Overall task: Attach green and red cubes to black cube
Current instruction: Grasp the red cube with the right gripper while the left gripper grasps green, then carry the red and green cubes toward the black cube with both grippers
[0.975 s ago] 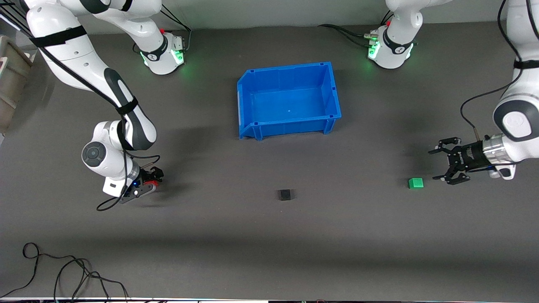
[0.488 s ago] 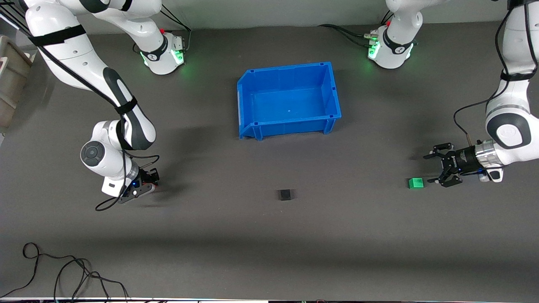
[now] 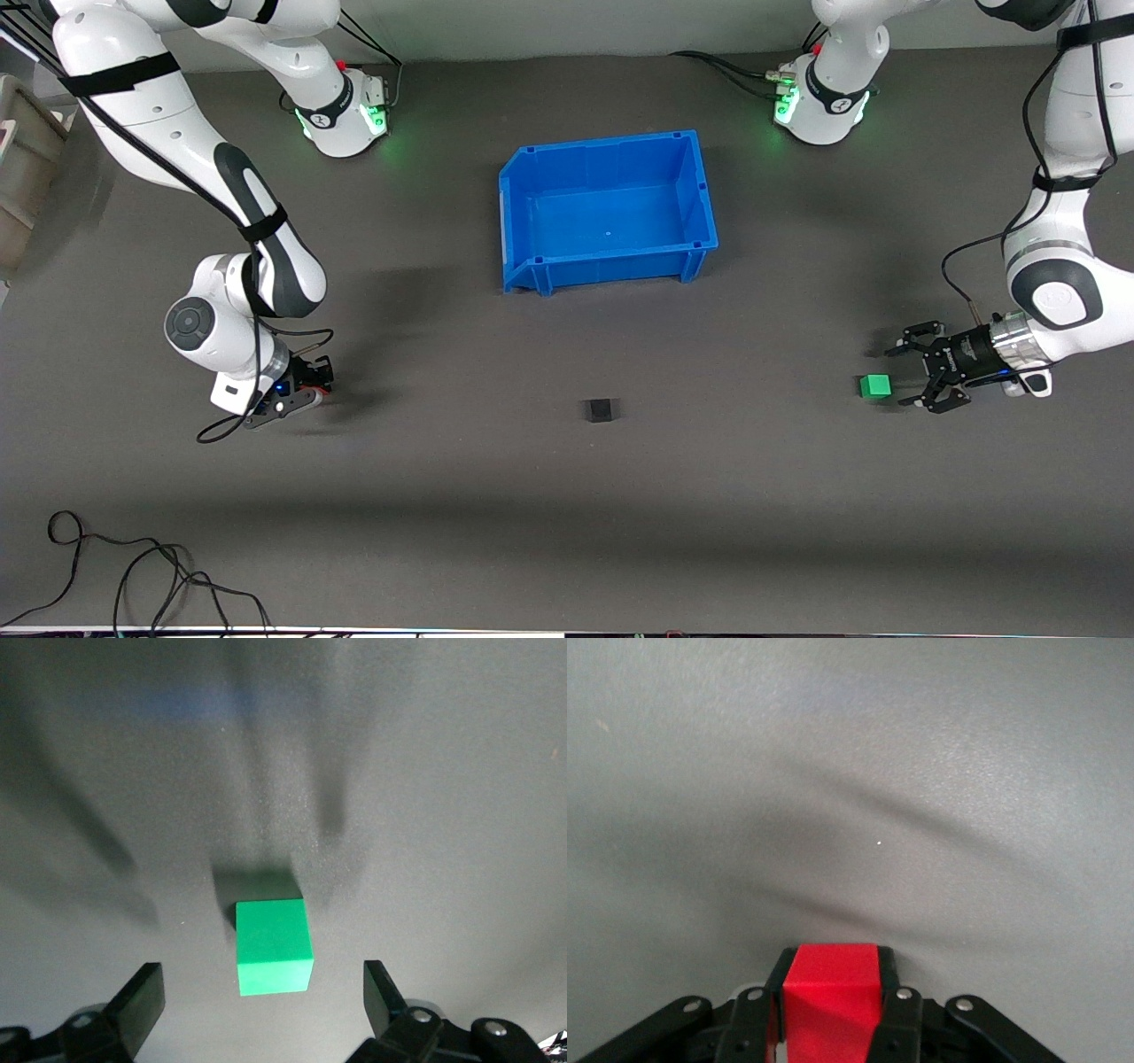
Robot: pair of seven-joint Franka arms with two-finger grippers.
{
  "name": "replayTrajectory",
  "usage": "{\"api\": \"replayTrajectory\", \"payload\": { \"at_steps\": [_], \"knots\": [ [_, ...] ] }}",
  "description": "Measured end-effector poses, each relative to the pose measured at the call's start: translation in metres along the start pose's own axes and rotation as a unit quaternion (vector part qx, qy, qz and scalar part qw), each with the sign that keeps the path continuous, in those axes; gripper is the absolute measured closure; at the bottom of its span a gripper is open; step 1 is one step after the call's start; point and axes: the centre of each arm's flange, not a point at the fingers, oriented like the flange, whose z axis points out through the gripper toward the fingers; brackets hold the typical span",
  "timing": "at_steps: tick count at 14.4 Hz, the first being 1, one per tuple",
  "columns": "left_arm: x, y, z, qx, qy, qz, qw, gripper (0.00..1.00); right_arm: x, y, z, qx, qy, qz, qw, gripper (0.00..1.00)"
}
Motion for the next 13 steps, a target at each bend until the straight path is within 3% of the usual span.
{"api": "replayTrajectory", "payload": {
  "at_steps": [2,5,7,9,11,13],
  "knots": [
    [0.002,0.0,0.008,-0.005,0.002,-0.006,1.0,0.0,-0.001,0.002,-0.001,0.045,0.02,0.084,0.995,0.6],
    [0.002,0.0,0.019,-0.001,0.004,-0.007,1.0,0.0,-0.004,-0.006,0.0,0.112,0.044,0.202,0.972,0.6],
    [0.002,-0.001,0.022,0.001,0.004,-0.007,1.0,0.0,-0.005,-0.014,0.002,0.13,0.041,0.27,0.953,0.6],
    [0.002,0.0,0.021,0.001,0.004,-0.006,1.0,0.21,0.001,-0.033,0.0,0.136,0.027,0.35,0.927,0.6],
    [0.001,0.004,0.018,-0.003,0.005,-0.003,1.0,0.44,0.015,-0.071,-0.007,0.142,0.014,0.425,0.894,0.6],
    [-0.002,0.012,0.014,-0.009,0.006,0.001,1.0,0.6,0.031,-0.104,-0.016,0.148,0.008,0.487,0.861,0.6]
  ]
}}
